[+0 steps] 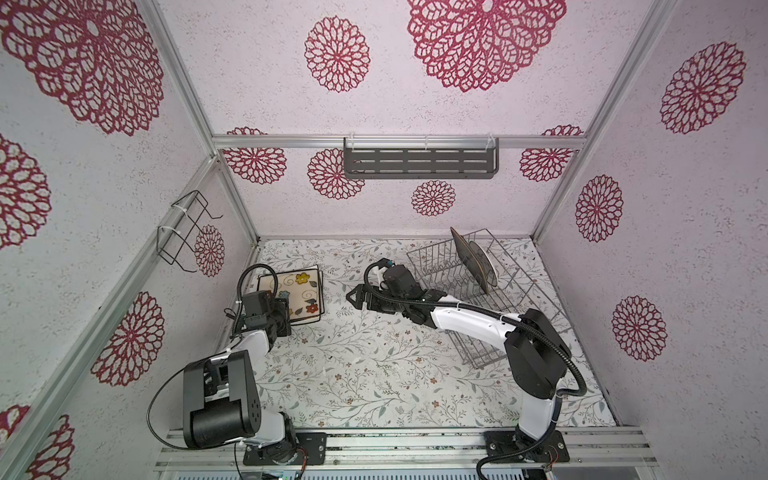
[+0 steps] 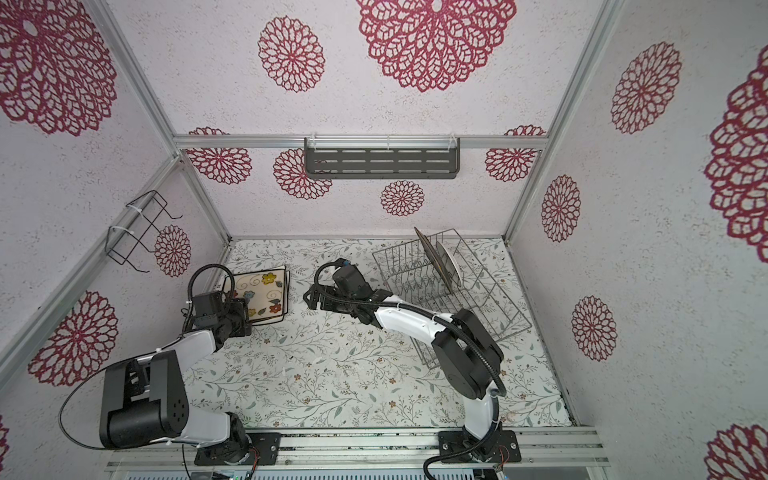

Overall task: Unload the plates from the dish rack
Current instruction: 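Press the patterned plate flat onto the stack with the left gripper, then open the left gripper and lift it off the stacked plates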

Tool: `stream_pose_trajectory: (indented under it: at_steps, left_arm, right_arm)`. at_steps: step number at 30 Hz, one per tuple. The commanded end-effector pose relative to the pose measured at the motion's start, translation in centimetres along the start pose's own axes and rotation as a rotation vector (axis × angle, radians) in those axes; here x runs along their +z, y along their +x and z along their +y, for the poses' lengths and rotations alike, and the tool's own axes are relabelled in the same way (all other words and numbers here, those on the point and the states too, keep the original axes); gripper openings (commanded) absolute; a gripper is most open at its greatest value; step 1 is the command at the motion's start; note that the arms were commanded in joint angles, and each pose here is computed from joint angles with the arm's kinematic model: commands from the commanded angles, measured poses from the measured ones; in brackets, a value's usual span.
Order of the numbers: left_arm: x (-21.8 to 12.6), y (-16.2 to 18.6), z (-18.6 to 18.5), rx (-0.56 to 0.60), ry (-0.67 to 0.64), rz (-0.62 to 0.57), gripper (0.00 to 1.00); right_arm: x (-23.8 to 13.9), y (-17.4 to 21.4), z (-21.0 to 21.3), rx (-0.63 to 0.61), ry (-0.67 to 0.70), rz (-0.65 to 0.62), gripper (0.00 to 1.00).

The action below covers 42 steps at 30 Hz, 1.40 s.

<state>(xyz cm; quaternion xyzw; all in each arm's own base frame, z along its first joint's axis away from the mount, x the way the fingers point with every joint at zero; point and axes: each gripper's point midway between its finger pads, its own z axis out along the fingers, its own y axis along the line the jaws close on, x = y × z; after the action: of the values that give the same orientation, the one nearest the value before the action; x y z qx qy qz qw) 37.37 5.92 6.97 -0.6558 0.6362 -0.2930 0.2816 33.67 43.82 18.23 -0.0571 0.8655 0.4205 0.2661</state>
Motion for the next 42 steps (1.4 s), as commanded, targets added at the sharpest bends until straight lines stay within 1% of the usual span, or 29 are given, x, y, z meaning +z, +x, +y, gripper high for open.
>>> stream_pose_trajectory:
  at_steps: [1,6,11,13,14,15,17,21,27,29,32,34,38,41,42]
  left_arm:
    - [-0.7,0.0,-3.3,0.033,0.096,-0.017,0.74]
    - [-1.1,0.1,-3.6,0.054,0.086,-0.035,0.74]
    - [-1.6,0.0,-3.4,0.063,0.065,-0.047,0.76]
    - [-1.8,0.0,-3.1,0.066,0.048,-0.051,0.82]
    - [-1.9,0.0,-3.1,0.067,0.043,-0.056,0.93]
    - [-2.0,0.0,-3.0,0.067,0.043,-0.060,0.97]
    - [-2.2,0.1,-2.9,0.065,0.043,-0.063,1.00]
    - [-2.9,0.1,-2.7,0.065,0.036,-0.078,0.97]
    - [-4.2,0.5,-2.5,0.075,0.034,-0.097,0.97]
    - [-4.8,0.7,-2.9,0.095,0.046,-0.101,0.97]
    - [-5.8,1.7,-4.6,0.212,0.088,-0.096,0.97]
    - [-6.2,2.7,-6.0,0.316,0.107,-0.079,0.97]
    - [-6.0,4.5,-7.9,0.480,0.060,-0.010,0.97]
    - [-4.7,6.4,-9.5,0.595,0.027,0.072,0.98]
    - [-4.1,7.1,-9.7,0.634,-0.002,0.105,0.98]
  right_arm:
    - [-2.5,-1.5,2.0,-0.015,-0.032,-0.060,0.99]
    - [-2.6,-1.4,1.9,-0.016,-0.031,-0.057,0.99]
    - [-2.7,-1.5,2.0,-0.016,-0.032,-0.061,0.99]
    - [-2.8,-1.5,2.0,-0.017,-0.033,-0.062,0.99]
    - [-2.8,-1.4,2.0,-0.017,-0.034,-0.061,0.99]
    - [-2.9,-1.4,2.0,-0.017,-0.035,-0.061,0.99]
    - [-3.0,-1.4,2.1,-0.018,-0.035,-0.061,0.99]
    - [-3.4,-1.3,2.1,-0.027,-0.032,-0.062,0.99]
    - [-4.3,-1.3,1.9,-0.023,-0.031,-0.080,0.99]
    - [-4.6,-1.2,1.7,-0.021,-0.032,-0.084,0.99]
    - [-5.1,-1.0,1.5,-0.025,-0.026,-0.090,0.99]
    - [-5.5,-1.1,1.3,-0.038,-0.010,-0.097,0.99]
    - [-5.7,-1.1,1.0,-0.065,0.009,-0.100,0.99]
    - [-5.5,-1.0,0.5,-0.078,0.025,-0.096,0.99]
    - [-5.4,-1.0,0.2,-0.081,0.032,-0.095,0.99]
